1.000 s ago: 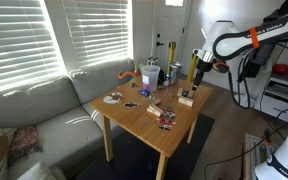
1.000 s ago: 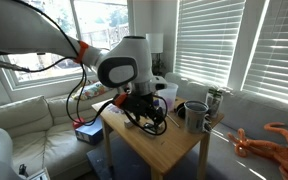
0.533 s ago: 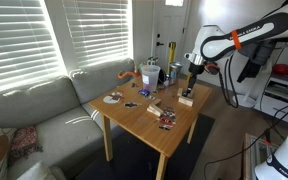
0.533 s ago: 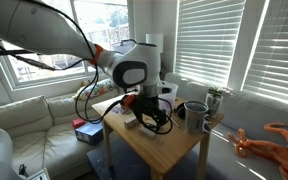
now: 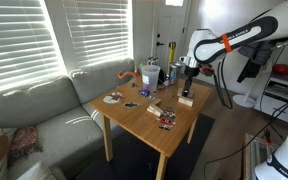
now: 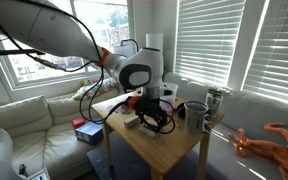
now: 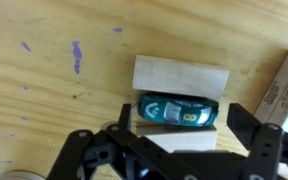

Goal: Put the toy car on the closest block, then put the block on the furthest block

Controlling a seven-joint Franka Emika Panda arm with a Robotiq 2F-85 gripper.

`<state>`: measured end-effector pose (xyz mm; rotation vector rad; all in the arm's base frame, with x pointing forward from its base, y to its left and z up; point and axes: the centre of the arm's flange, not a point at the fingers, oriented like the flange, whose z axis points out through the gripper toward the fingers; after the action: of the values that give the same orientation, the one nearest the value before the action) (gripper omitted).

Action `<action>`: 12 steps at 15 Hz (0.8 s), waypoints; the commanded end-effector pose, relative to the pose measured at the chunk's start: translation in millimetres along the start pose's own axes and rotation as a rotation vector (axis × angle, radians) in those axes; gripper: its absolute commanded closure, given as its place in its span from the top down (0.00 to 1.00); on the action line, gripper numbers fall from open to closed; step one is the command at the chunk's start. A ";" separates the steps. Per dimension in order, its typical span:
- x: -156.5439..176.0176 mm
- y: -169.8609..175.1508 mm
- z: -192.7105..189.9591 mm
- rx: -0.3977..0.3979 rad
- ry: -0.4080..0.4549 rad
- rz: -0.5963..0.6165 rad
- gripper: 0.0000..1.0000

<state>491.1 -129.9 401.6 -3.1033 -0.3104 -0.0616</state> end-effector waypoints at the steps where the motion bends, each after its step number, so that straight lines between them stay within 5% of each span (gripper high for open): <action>1: 7.5 5.0 0.3 0.029 -0.019 -0.015 0.87; 4: 7.0 7.1 0.8 0.032 -0.028 -0.020 0.56; 12: 0.6 9.0 -12.0 0.020 -0.001 -0.008 0.53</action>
<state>495.4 -135.0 402.5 -3.0997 -0.3210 -0.0294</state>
